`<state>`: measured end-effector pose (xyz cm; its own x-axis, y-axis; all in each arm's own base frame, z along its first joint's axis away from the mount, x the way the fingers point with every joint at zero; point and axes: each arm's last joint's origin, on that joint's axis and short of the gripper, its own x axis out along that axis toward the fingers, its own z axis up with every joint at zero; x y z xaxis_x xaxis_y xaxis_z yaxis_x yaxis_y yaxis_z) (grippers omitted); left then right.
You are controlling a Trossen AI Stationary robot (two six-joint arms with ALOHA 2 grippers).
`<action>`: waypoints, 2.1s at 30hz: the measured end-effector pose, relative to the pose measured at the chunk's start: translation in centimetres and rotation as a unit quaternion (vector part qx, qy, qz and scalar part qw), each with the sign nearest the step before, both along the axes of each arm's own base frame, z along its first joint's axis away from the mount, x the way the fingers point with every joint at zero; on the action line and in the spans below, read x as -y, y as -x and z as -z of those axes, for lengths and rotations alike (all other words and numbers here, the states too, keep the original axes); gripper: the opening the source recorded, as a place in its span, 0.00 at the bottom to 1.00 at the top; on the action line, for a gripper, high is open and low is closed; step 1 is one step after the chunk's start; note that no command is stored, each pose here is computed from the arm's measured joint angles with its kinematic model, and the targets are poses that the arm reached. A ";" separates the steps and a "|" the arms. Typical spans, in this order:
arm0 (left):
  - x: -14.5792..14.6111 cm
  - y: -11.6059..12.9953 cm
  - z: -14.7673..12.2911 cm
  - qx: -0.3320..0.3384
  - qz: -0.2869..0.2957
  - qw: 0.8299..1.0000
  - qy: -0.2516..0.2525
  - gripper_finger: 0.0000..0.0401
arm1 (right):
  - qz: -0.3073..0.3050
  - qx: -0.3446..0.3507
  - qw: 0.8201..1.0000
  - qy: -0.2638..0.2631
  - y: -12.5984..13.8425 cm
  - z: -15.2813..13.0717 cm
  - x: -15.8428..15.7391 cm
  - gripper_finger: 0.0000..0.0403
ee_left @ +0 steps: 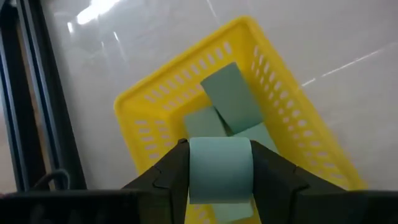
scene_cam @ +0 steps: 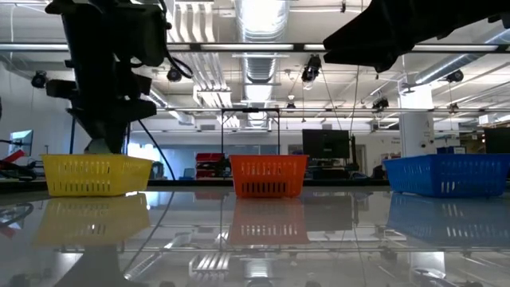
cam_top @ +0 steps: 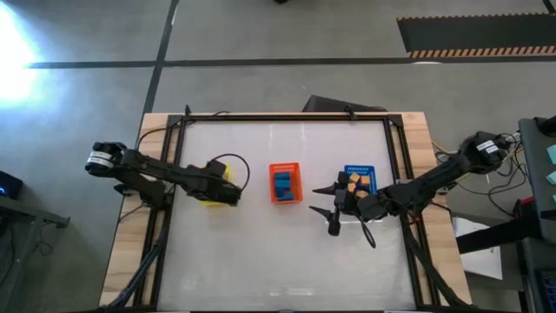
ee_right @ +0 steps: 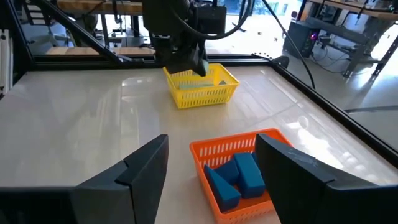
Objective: Sort & place blocks by color
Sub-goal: Put the light blue block into the yellow bin, then return to Home Position
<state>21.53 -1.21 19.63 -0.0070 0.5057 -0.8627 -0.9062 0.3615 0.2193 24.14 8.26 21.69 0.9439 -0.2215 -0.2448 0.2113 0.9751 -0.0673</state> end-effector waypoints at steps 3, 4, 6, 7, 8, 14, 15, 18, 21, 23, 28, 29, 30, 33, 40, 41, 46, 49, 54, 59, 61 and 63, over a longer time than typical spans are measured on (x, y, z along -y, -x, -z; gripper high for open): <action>0.0 0.1 0.2 -0.002 -0.007 1.000 0.009 0.37 | 0.000 -0.001 1.000 0.000 0.0 0.0 0.0 0.57; 0.0 0.1 0.2 -0.002 -0.007 1.000 0.009 0.42 | 0.000 -0.001 1.000 0.000 0.0 0.0 0.0 0.57; 0.0 0.1 0.2 -0.002 -0.007 1.000 0.009 0.52 | 0.000 0.000 1.000 0.000 0.0 0.0 0.0 0.57; 0.0 0.1 0.2 -0.002 -0.007 1.000 0.009 0.55 | 0.000 0.000 1.000 0.000 0.0 0.0 0.0 0.57; 0.0 0.1 0.2 -0.002 -0.006 1.000 0.009 0.58 | 0.000 -0.001 1.000 0.000 0.0 0.0 0.0 0.57; 0.1 0.1 0.1 -0.006 0.003 1.000 0.007 0.61 | 0.000 -0.001 1.000 0.001 0.0 0.0 0.0 0.57; 0.1 0.0 -0.1 -0.006 0.012 1.000 0.005 0.61 | 0.000 -0.003 1.000 0.003 0.0 0.1 0.0 0.57; 0.6 -0.4 -0.7 -0.004 0.057 0.998 -0.017 0.61 | -0.009 -0.019 1.000 0.020 0.1 0.3 0.0 0.57; 1.3 -1.1 -1.4 0.014 0.141 0.989 -0.043 0.62 | -0.044 -0.031 0.998 0.025 0.1 0.5 -0.2 0.57; 1.9 -1.7 -2.0 0.044 0.210 0.975 -0.051 0.62 | -0.074 -0.031 0.996 0.025 0.0 0.4 -0.3 0.57; 3.3 -3.1 -3.3 0.141 0.405 0.898 -0.092 0.62 | -0.085 -0.024 0.995 0.054 0.1 0.1 -0.3 0.56; 3.5 -3.2 -3.6 0.162 0.443 0.876 -0.100 0.61 | -0.085 -0.023 0.994 0.060 0.1 0.0 -0.2 0.56; 3.6 -3.3 -3.8 0.181 0.480 0.852 -0.108 0.60 | -0.084 -0.021 0.994 0.067 0.1 -0.2 0.0 0.56; 3.7 -2.8 -4.2 0.229 0.557 0.788 -0.130 0.54 | -0.078 -0.013 0.993 0.082 0.2 -0.8 0.7 0.53; 1.7 0.6 -3.8 0.278 0.558 0.762 -0.172 0.31 | -0.097 0.002 0.991 0.092 0.5 -1.7 3.5 0.45; 1.5 1.1 -3.6 0.283 0.554 0.763 -0.175 0.27 | -0.096 0.004 0.991 0.094 0.6 -1.7 4.1 0.44; 0.8 3.6 -2.6 0.319 0.534 0.762 -0.182 0.11 | -0.085 0.009 0.991 0.104 1.8 -1.5 6.5 0.38; 0.6 4.9 -1.9 0.343 0.524 0.756 -0.189 0.03 | -0.065 0.015 0.992 0.109 3.0 -1.3 7.6 0.35; 0.3 6.6 -0.5 0.377 0.512 0.745 -0.201 0.01 | -0.065 0.034 0.992 0.100 5.3 -0.5 8.4 0.31; 0.1 7.8 1.2 0.403 0.504 0.733 -0.214 0.01 | -0.088 0.055 0.991 0.088 7.8 1.0 8.2 0.28; 0.1 8.3 1.9 0.414 0.500 0.729 -0.219 0.01 | -0.096 0.066 0.990 0.079 8.7 1.6 8.2 0.27; 0.0 8.6 2.4 0.421 0.498 0.725 -0.222 0.01 | -0.094 0.078 0.990 0.071 9.6 2.2 8.2 0.26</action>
<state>12.95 -1.22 17.18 0.9867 0.1279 -0.1003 -0.1249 0.9915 0.0352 14.57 0.05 19.49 0.9956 -0.0591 -0.0727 0.0446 0.9813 -0.1871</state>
